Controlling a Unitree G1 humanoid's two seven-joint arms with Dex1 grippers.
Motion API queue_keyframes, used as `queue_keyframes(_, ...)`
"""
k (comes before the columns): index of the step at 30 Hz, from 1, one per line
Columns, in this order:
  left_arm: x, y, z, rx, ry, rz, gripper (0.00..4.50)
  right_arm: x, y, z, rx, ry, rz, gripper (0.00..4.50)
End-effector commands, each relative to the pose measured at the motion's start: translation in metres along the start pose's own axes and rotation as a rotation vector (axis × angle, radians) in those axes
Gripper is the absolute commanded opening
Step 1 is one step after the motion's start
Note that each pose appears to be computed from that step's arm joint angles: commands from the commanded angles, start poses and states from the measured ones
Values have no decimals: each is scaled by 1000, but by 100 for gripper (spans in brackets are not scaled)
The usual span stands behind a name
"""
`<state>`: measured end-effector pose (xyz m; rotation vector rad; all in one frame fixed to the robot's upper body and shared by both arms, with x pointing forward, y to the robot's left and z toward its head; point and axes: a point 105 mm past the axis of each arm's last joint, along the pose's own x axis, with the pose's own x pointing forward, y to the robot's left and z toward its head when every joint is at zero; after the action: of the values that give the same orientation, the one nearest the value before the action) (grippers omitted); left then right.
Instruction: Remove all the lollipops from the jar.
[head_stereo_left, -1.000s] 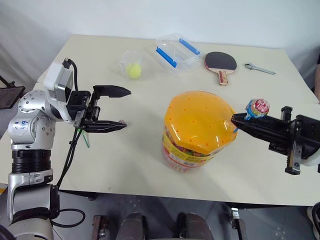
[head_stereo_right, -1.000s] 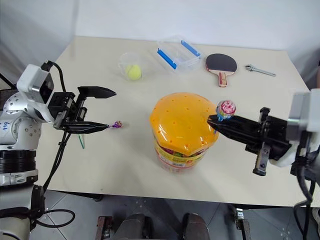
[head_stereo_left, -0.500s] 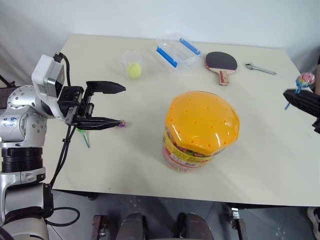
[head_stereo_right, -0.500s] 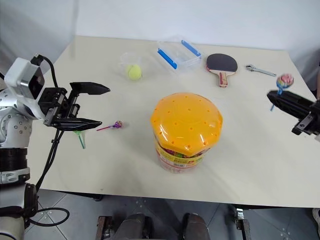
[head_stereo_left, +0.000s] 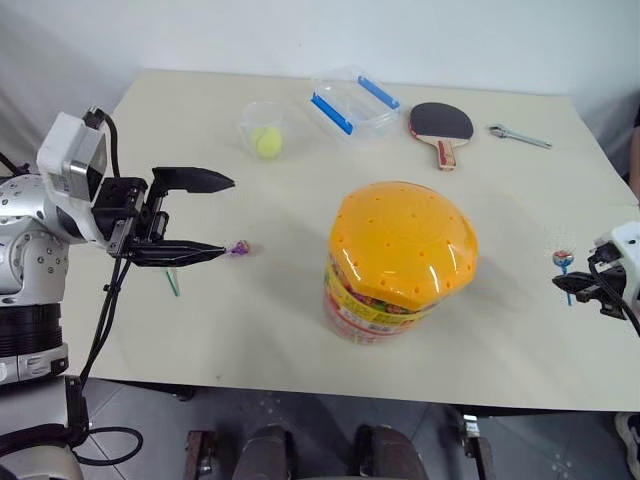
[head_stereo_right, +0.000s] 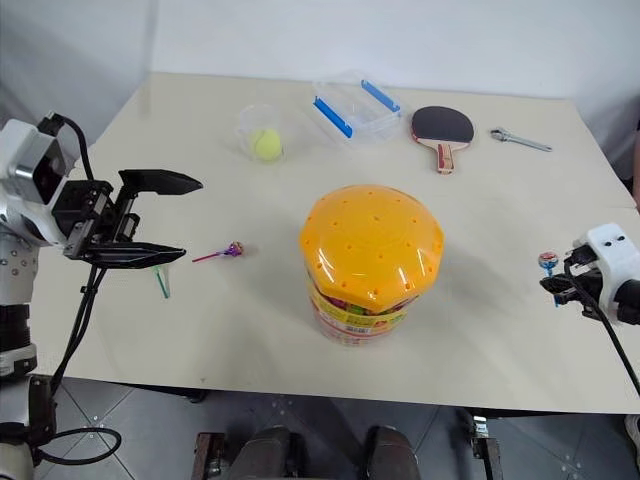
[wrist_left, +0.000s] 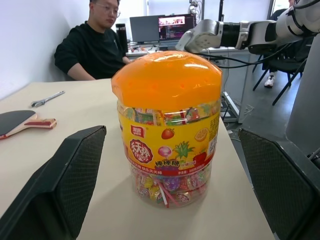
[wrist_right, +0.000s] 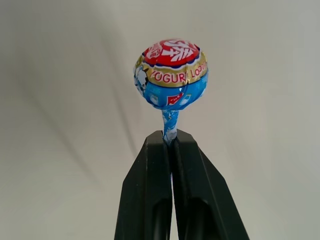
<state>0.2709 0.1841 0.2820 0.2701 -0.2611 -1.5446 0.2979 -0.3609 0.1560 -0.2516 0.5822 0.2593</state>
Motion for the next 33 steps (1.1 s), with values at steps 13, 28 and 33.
queue_keyframes(13, 1, -8, 9, 5, -4, 4, 450, -38, 34, 44, -89, -245, 119, 446)
queue_keyframes(28, -7, 11, -50, -241, 99, 344, 450, -39, 120, 22, -384, -412, 650, 449)
queue_keyframes(33, -27, -10, -64, -301, 95, 425, 450, -37, 130, 21, -335, -495, 735, 449)
